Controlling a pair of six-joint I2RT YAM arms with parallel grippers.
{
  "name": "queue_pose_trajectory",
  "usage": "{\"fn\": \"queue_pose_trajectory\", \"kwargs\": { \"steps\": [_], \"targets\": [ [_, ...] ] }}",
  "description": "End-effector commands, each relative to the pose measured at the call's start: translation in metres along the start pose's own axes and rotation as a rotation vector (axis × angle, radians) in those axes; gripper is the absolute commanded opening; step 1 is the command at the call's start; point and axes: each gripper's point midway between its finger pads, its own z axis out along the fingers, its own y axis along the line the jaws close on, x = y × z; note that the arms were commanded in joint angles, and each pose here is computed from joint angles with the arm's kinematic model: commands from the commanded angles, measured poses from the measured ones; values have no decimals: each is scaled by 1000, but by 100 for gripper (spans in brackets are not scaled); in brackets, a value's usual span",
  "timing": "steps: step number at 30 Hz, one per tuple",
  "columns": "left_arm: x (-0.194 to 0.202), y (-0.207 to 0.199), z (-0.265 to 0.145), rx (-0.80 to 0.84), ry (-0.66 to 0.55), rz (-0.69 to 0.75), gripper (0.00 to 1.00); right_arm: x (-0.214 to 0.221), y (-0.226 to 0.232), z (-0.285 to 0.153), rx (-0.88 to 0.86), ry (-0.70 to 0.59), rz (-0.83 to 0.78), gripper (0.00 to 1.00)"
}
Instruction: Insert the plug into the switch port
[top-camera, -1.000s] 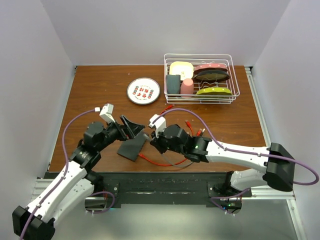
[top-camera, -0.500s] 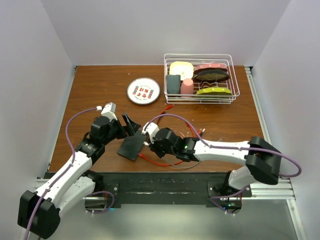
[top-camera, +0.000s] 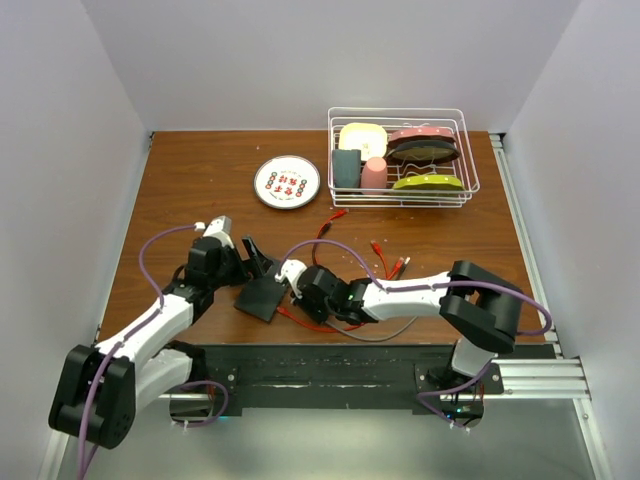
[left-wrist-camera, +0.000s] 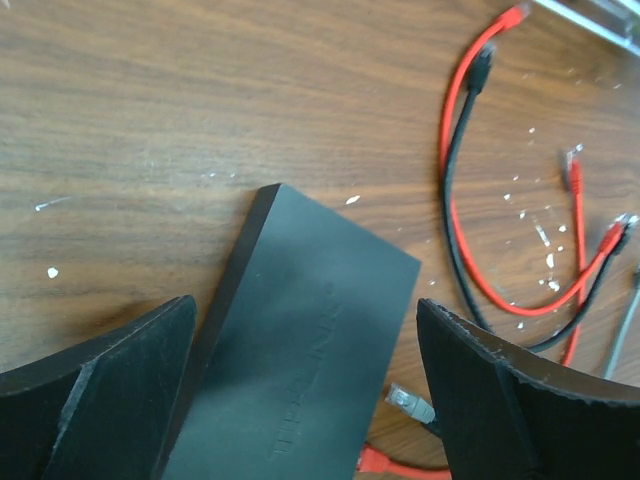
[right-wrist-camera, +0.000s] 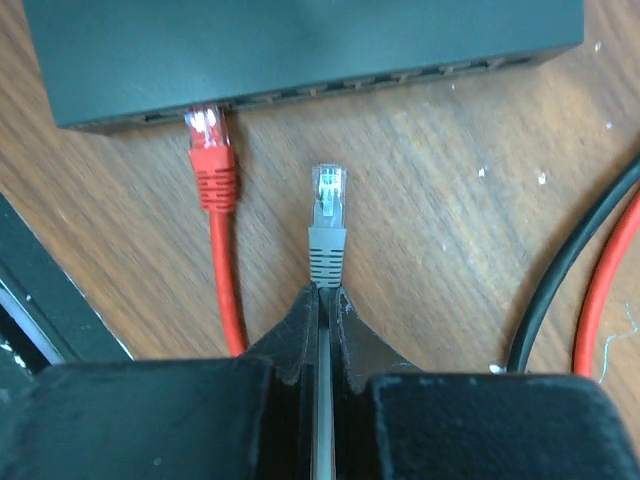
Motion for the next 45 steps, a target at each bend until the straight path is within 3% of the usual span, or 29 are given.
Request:
{"fn": "queue_pose_trajectory", "kwargs": {
  "steps": [1, 18, 45],
  "targets": [
    [-6, -7, 6, 66, -33, 42, 93, -27, 6, 0, -19, -59, -8, 0],
    [33, 10, 10, 61, 49, -18, 78, -25, 9, 10, -16, -18, 45, 0],
    [45, 9, 11, 90, 90, -31, 75, -54, 18, 5, -9, -89, 66, 0]
  ]
}}
